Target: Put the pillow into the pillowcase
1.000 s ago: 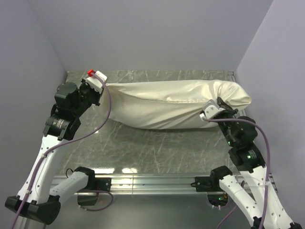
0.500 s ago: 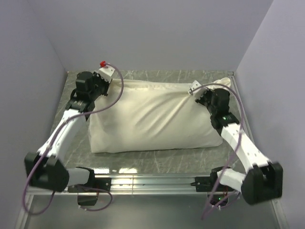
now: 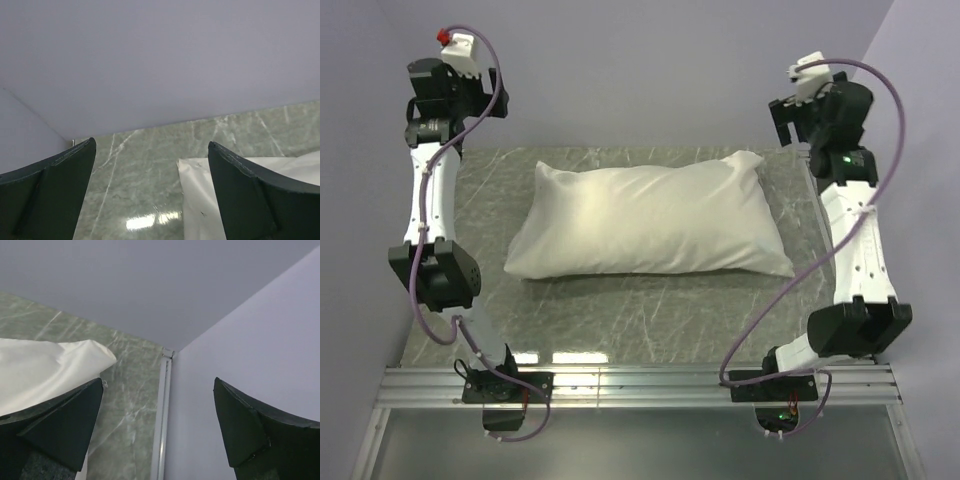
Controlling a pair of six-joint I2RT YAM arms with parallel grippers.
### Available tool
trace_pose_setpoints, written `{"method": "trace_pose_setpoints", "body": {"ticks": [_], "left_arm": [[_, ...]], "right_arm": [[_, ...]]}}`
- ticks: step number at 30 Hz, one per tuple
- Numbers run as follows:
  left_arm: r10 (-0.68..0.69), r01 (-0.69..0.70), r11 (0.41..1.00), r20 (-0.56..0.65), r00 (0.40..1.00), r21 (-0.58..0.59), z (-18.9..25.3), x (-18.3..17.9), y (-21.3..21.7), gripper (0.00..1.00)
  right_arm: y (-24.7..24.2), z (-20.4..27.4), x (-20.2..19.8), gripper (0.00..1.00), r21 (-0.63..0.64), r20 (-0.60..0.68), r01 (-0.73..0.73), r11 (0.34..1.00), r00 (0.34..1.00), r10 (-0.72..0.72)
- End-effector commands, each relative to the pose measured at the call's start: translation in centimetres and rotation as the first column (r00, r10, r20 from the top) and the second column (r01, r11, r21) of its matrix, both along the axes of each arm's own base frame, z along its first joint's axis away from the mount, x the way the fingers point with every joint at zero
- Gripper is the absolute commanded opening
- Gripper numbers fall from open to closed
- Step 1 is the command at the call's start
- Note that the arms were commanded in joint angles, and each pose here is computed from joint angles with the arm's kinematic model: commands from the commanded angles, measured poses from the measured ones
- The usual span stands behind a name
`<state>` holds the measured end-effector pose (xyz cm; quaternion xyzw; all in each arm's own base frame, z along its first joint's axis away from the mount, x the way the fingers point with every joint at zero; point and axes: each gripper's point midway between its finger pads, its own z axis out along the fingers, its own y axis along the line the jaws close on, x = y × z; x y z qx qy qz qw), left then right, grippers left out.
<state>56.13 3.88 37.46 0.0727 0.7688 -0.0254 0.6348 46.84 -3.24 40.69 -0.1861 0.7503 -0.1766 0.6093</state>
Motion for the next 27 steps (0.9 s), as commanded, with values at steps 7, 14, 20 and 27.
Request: {"method": "trace_pose_setpoints", "body": {"ticks": [7,14,20,27], "left_arm": [[-0.135,0.087,0.98,-0.284,0.949,-0.177,-4.4,-13.1,-4.0,0.99],[-0.168,0.108,0.978,-0.357,0.919,-0.18,-10.5,-21.6,-5.6,0.99],[-0.153,0.096,0.983,-0.425,0.892,-0.154,-15.3,-24.6,-5.6,0.99],[-0.146,0.094,0.986,-0.424,0.894,-0.141,-15.7,-24.7,-5.4,0.99]], "right_arm": [[3.4,-8.4,-13.0,0.99,0.4,-0.362,-0.057,0.915,0.907,0.215],[5.7,-15.7,-19.1,0.99,0.532,-0.456,0.029,0.846,0.852,0.258],[6.8,-18.1,-21.3,1.0,0.595,-0.443,0.053,0.802,0.854,0.272],[7.0,-18.5,-21.6,1.0,0.604,-0.44,0.054,0.795,0.854,0.277]]}}
